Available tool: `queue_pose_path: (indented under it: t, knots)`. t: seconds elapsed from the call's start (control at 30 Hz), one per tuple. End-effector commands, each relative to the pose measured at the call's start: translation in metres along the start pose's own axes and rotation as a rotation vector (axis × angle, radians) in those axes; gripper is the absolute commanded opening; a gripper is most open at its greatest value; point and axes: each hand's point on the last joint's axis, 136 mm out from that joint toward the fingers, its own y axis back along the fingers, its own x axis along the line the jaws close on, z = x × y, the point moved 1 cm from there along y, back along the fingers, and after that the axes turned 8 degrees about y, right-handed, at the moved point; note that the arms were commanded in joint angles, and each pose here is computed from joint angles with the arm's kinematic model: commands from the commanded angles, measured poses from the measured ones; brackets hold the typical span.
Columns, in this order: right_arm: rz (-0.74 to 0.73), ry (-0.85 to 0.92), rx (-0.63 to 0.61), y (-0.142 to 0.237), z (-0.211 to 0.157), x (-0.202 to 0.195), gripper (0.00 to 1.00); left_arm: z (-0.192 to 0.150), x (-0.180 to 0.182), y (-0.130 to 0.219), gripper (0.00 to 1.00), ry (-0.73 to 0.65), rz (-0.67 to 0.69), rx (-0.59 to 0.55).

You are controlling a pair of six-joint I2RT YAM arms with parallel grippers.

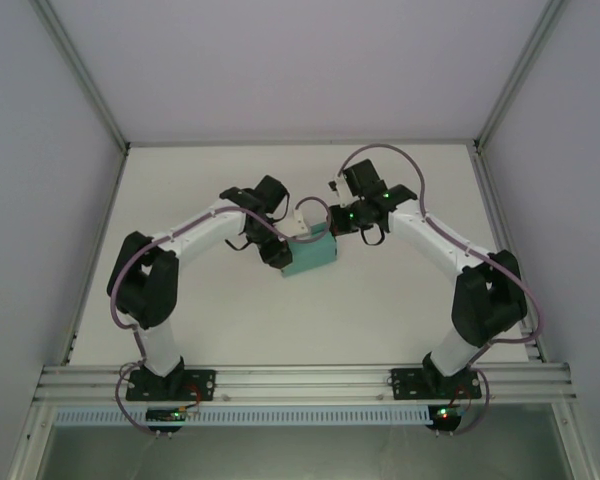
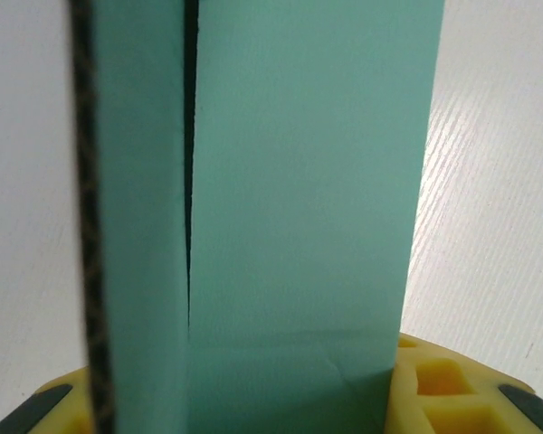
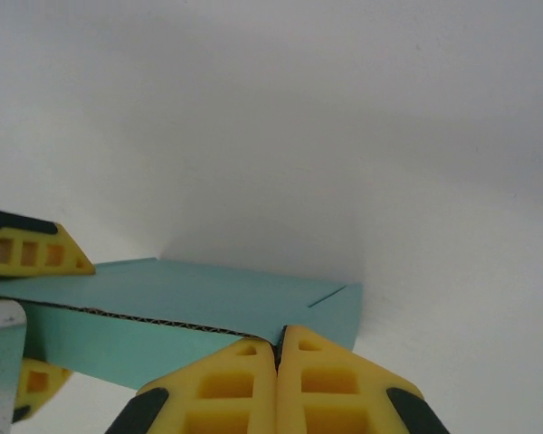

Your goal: Assemble paper box

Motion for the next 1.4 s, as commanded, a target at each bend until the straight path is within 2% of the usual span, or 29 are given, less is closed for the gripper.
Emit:
queue_pose_path:
  t: [0.0,0.13,0.23,0.3,0.33,0.4,0.47,0.53,0.7,0.77,0.93,1.0,1.07,1.1,1.27,1.37]
  knots:
    - [0.125,-0.139,0.034,0.011,0.0,0.027,0.0,0.017,0.001,-0.001,0.06,-0.013,0.017,-0.057]
    - [0.143,-0.222,0.051,0.006,-0.007,0.019,0.0,0.019,0.002,-0.003,0.06,-0.016,0.022,-0.059]
    - [0.201,-0.321,0.019,0.008,0.0,0.012,0.0,0.018,0.004,-0.006,0.06,-0.015,0.03,-0.041]
    - [0.179,-0.32,-0.005,0.008,0.005,0.006,0.0,0.017,0.006,-0.008,0.05,-0.016,0.035,-0.034]
    - [0.164,-0.297,-0.006,0.007,0.005,0.007,0.0,0.018,0.005,-0.008,0.06,-0.02,0.034,-0.036]
    - [0.113,-0.131,0.016,0.004,-0.001,0.012,0.0,0.018,0.005,-0.008,0.05,-0.024,0.032,-0.04]
    - [0.063,0.008,0.059,-0.006,-0.019,0.011,0.0,0.021,0.004,-0.008,0.05,-0.027,0.021,-0.055]
    - [0.043,0.105,0.05,-0.019,-0.031,0.009,0.0,0.023,0.003,-0.009,0.05,-0.029,0.009,-0.064]
    - [-0.017,0.222,0.035,-0.041,-0.063,-0.004,0.0,0.026,0.01,-0.013,0.05,-0.024,0.018,-0.063]
    - [0.043,0.241,0.017,-0.047,-0.074,0.002,0.0,0.027,0.013,-0.013,0.05,-0.008,0.009,-0.067]
    - [0.062,0.266,-0.029,-0.063,-0.084,-0.002,0.0,0.03,0.018,-0.016,0.05,-0.006,0.0,-0.075]
    - [0.061,0.26,-0.038,-0.061,-0.077,-0.001,0.1,0.031,0.018,-0.017,0.04,-0.021,-0.003,-0.071]
    - [0.062,0.263,-0.038,-0.055,-0.069,0.002,0.3,0.032,0.018,-0.018,0.04,-0.037,-0.005,-0.069]
    - [0.057,0.264,-0.036,-0.052,-0.065,0.002,0.35,0.032,0.018,-0.018,0.03,-0.045,-0.006,-0.07]
    - [0.052,0.245,-0.071,-0.034,-0.048,0.005,0.48,0.031,0.022,-0.02,0.03,-0.068,0.008,-0.054]
    - [0.068,0.243,-0.098,-0.028,-0.042,0.007,0.51,0.03,0.02,-0.02,0.02,-0.093,-0.003,-0.049]
